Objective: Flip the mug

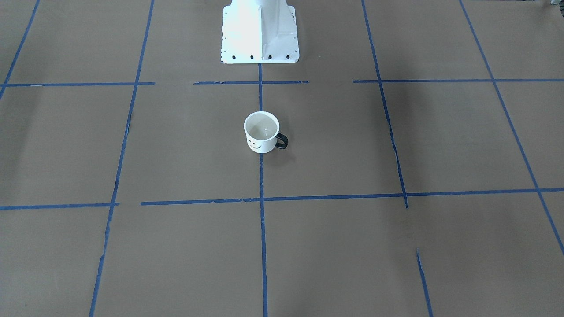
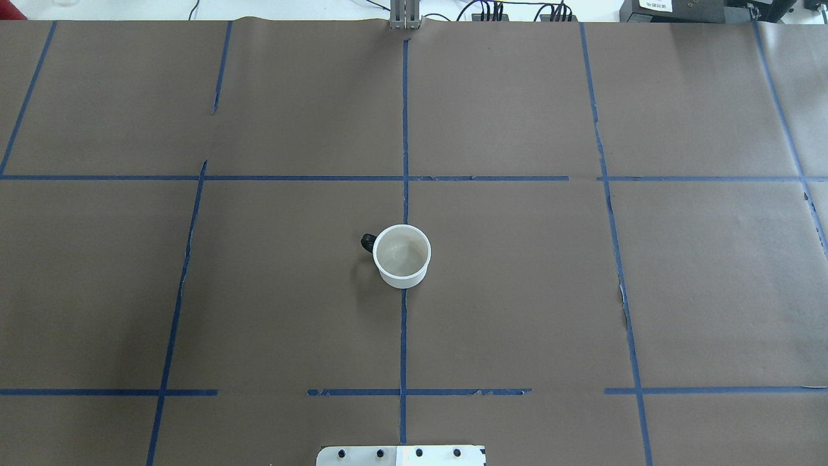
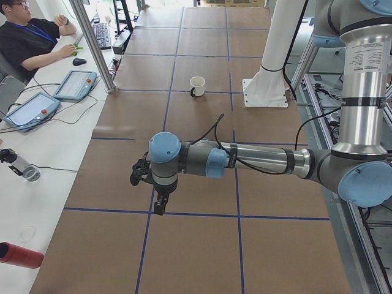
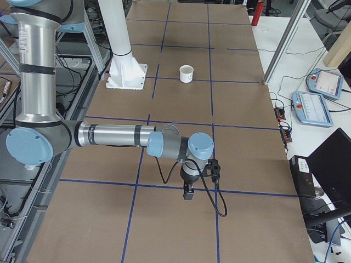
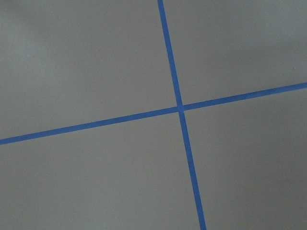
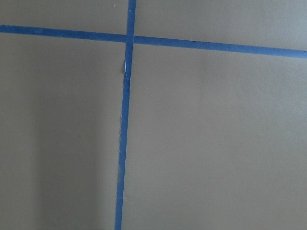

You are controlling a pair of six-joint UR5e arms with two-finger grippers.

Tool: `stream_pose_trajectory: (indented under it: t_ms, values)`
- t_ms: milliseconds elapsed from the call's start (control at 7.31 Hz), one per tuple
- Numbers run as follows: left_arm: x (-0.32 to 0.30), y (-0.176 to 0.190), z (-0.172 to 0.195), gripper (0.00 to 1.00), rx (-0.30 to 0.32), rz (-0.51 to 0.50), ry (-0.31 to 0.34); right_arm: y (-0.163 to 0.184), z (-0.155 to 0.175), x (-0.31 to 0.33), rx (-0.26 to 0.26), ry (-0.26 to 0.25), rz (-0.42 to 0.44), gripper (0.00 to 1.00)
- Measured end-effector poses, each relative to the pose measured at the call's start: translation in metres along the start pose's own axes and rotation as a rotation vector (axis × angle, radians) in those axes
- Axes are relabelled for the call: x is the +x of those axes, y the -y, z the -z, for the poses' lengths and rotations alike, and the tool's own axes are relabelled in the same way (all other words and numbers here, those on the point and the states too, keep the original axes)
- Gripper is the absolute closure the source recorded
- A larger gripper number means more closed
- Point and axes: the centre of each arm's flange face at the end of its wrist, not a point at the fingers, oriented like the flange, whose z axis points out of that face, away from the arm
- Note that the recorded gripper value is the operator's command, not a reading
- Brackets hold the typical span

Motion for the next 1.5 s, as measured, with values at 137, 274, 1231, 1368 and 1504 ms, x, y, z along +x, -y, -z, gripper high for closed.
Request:
stream_pose_trajectory:
  t_ms: [137,274,1231,1368,1504]
  values:
    - [0.0007,0.0006,0.0003,0.0,0.006,-0.006,0.001,0.0,0.0,0.0,0.0,0.0,0.0,0.0]
    - [0.0012,0.001,0.0005,0.0,0.008,-0.009,0.001,0.0,0.0,0.0,0.0,0.0,0.0,0.0]
    - [0.0015,0.0011,0.001,0.0,0.01,-0.011,0.001,0.0,0.0,0.0,0.0,0.0,0.0,0.0]
    - [0.0016,0.0011,0.001,0.0,0.01,-0.011,0.001,0.0,0.0,0.0,0.0,0.0,0.0,0.0]
    - [0.0017,0.0012,0.0009,0.0,0.01,-0.011,0.0,0.0,0.0,0.0,0.0,0.0,0.0,0.0]
